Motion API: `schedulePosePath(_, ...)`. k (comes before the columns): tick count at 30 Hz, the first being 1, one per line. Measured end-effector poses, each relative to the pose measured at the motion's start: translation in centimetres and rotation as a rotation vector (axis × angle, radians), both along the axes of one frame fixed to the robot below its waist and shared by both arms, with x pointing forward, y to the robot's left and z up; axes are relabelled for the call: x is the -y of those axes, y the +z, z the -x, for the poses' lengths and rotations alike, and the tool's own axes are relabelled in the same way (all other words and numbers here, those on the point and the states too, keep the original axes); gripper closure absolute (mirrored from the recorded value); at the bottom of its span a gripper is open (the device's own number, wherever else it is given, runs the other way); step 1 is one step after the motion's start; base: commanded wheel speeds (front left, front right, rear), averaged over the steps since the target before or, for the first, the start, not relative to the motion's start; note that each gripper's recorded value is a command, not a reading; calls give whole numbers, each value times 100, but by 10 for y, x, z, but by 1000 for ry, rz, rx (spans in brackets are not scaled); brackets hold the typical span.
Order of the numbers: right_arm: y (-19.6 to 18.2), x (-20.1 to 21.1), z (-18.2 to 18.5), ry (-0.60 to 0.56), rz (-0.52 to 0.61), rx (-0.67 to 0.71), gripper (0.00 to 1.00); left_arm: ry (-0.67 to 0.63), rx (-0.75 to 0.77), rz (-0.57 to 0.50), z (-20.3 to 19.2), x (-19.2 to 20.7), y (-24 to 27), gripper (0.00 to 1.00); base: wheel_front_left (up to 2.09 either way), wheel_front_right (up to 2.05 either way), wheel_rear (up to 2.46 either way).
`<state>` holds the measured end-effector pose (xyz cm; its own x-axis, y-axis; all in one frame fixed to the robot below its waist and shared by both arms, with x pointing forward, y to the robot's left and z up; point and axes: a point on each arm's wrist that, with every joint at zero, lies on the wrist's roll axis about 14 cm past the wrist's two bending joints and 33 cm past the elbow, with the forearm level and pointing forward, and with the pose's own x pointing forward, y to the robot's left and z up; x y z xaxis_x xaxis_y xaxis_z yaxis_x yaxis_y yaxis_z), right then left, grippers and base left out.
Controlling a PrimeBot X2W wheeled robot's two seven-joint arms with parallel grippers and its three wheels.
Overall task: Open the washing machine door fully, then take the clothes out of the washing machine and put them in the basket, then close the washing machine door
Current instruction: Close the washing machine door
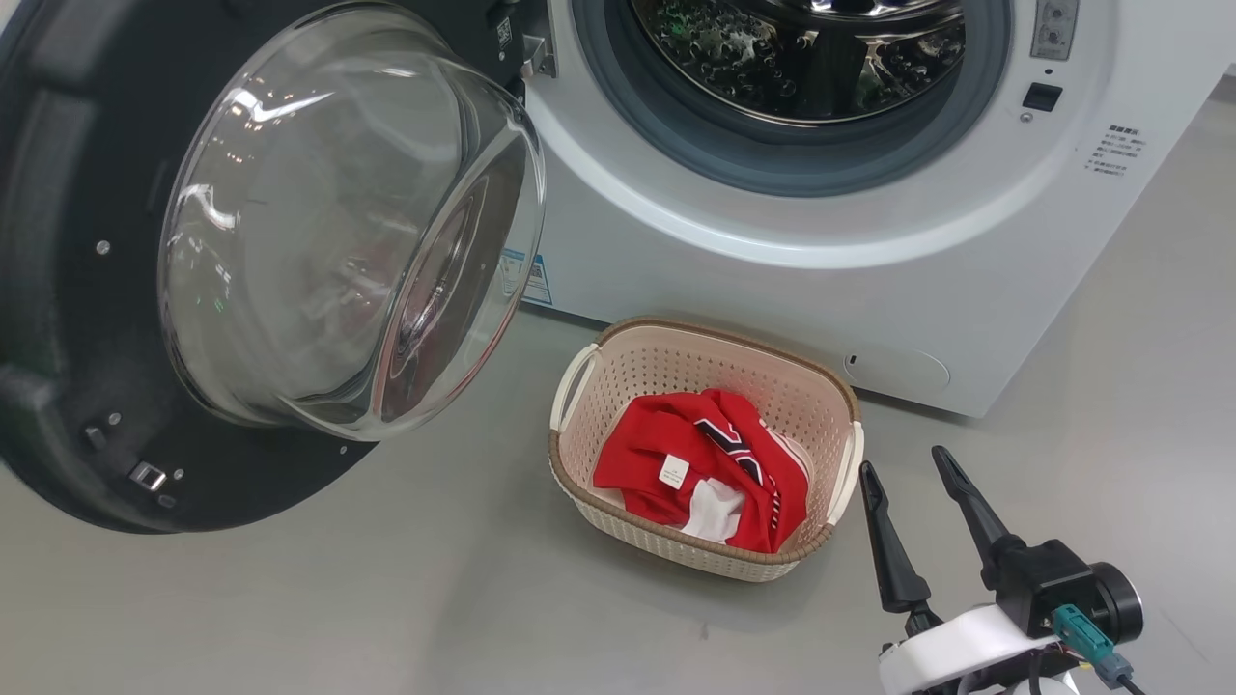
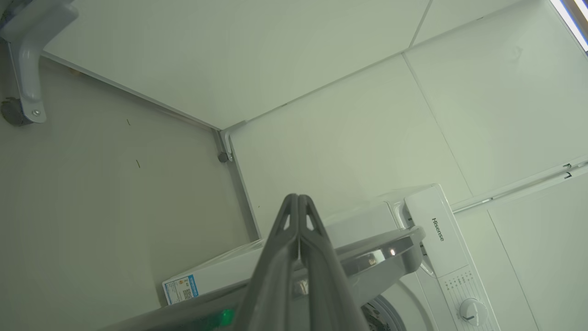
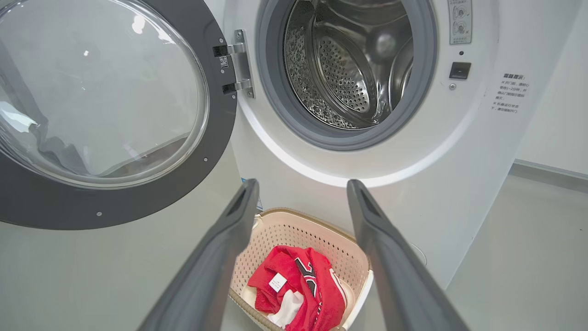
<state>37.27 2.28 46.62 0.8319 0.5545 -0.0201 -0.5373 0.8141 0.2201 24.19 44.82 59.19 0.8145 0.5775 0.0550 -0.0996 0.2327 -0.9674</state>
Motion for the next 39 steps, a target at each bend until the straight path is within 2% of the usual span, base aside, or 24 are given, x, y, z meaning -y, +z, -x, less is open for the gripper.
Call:
schedulePosePath(12, -6, 14, -9, -41, 7, -10, 0, -198, -96, 61, -38, 27, -32, 100, 0, 0, 0)
schedulePosePath(27, -7, 11, -11, -33, 7, -11, 0, -331, -51, 74, -42, 42, -32, 100, 0, 0, 0)
schedulePosePath(39, -7, 7, -16, -25, 1, -8, 0, -479, -17, 109, -48, 75, -39, 100, 0, 0, 0)
